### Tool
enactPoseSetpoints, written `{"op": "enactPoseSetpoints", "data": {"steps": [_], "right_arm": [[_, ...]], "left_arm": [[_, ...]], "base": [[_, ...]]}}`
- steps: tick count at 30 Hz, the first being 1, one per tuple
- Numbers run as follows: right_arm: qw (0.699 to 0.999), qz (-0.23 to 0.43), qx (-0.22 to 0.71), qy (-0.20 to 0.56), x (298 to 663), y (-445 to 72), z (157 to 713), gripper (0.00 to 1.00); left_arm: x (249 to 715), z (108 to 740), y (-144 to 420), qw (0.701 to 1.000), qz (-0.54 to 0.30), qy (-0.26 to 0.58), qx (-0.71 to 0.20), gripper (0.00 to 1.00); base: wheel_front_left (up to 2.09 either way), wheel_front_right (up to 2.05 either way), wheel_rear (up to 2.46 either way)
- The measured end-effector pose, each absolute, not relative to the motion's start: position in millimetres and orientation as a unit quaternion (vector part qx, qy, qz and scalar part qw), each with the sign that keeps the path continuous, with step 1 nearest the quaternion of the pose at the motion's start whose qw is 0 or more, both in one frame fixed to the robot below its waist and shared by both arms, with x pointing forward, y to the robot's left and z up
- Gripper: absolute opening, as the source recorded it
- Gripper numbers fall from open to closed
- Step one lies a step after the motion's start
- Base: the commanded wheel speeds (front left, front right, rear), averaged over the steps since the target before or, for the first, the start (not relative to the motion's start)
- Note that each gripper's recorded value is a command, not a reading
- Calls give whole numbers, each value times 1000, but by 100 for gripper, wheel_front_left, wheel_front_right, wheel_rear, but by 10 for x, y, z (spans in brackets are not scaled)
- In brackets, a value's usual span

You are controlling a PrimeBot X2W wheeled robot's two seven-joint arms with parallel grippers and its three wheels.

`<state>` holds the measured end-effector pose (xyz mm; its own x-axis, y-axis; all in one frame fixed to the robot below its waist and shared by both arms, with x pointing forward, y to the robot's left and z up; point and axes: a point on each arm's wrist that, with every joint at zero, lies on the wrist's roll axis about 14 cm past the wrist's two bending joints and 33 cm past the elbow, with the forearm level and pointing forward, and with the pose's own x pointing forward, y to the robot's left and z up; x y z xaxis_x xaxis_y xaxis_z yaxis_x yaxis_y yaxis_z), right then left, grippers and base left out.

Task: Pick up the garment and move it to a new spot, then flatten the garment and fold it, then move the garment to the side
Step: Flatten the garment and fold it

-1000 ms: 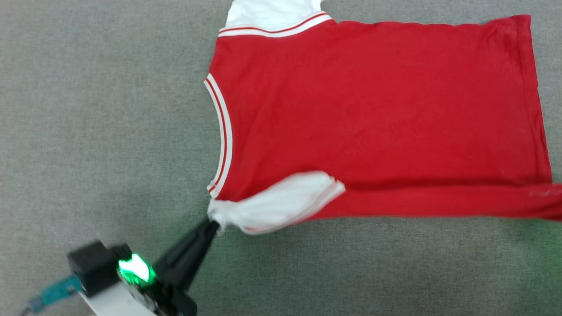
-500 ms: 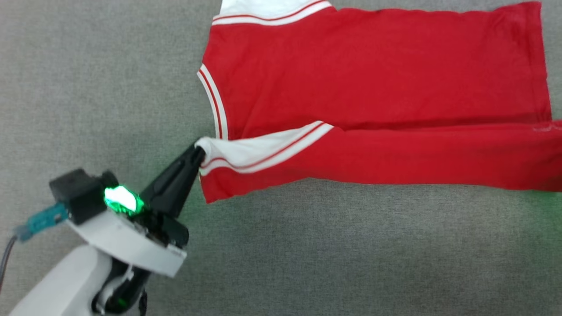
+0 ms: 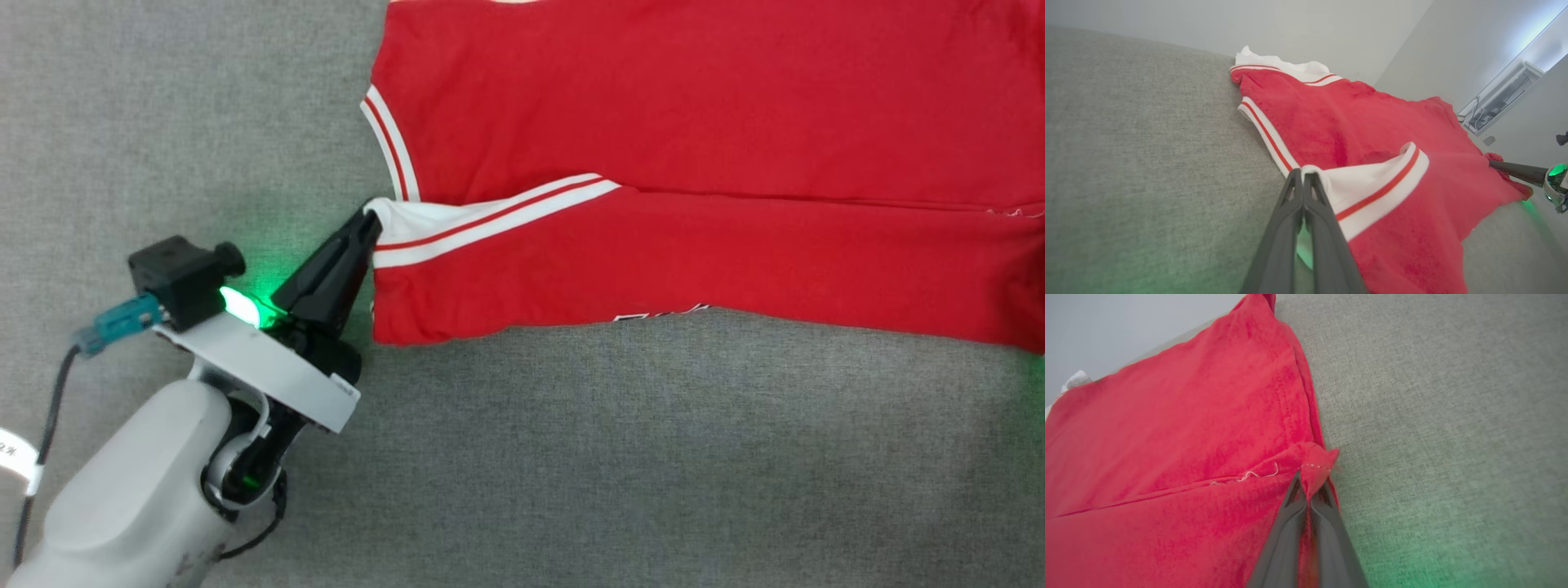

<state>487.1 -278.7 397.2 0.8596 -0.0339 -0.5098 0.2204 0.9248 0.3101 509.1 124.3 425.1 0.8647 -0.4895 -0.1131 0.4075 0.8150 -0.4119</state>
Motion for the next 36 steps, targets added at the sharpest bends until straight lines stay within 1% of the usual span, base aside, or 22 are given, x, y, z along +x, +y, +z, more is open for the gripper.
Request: {"op": "enactPoseSetpoints", "data": {"steps": [4, 5, 6, 7, 8, 9, 10, 11, 17, 23, 25, 27, 31, 34, 36], "right_arm": [[948, -64, 175, 256, 4911, -2771, 3928, 0], [950, -61, 173, 254, 4928, -2759, 3937, 0], [951, -59, 171, 253, 4934, -2749, 3942, 0], [952, -57, 168, 251, 4938, -2740, 3952, 0], [953, -56, 166, 248, 4940, -2739, 3969, 13], [954, -55, 165, 243, 4947, -2734, 3997, 35], [956, -53, 163, 237, 4954, -2724, 4030, 72], [958, -51, 161, 232, 4959, -2719, 4066, 100], [971, -45, 149, 184, 4982, -2757, 4422, 100], [981, -43, 141, 125, 4958, -2826, 4875, 100], [983, -42, 139, 112, 4925, -2832, 4982, 100], [984, -40, 141, 101, 4891, -2830, 5069, 100], [986, -33, 142, 82, 4858, -2821, 5257, 100], [986, -29, 144, 81, 4821, -2802, 5277, 100], [985, -29, 145, 85, 4809, -2798, 5245, 100]], "left_arm": [[5096, 4099, 1227, 947, -246, 128, -165, 1], [5107, 4092, 1224, 947, -247, 129, -161, 9], [5119, 4097, 1222, 947, -248, 128, -159, 27], [5126, 4104, 1224, 947, -249, 128, -156, 65], [5130, 4119, 1223, 948, -251, 127, -152, 100], [5132, 4134, 1232, 948, -252, 127, -147, 100], [5132, 4146, 1253, 949, -253, 127, -141, 100], [5119, 4148, 1275, 949, -255, 130, -131, 100], [5125, 4338, 1392, 946, -276, 150, -77, 100], [5229, 4657, 1690, 947, -264, 183, 1, 100], [5231, 4771, 1746, 946, -258, 198, 15, 100], [5213, 4870, 1762, 944, -248, 219, 5, 100], [4956, 4841, 1622, 915, -257, 311, -30, 100], [4740, 4801, 1460, 885, -275, 373, -50, 100], [4571, 4665, 1405, 859, -283, 424, -45, 100]], "base": [[0, 0, 0], [0, 0, 0], [0, 0, 0], [0, 0, 0], [0, 0, 0], [0, 0, 0], [0, 0, 0], [0, 0, 0], [0, 0, 0], [0, 0, 0], [0, 0, 0], [0, 0, 0], [0, 0, 0], [0, 0, 0], [0, 0, 0]]}}
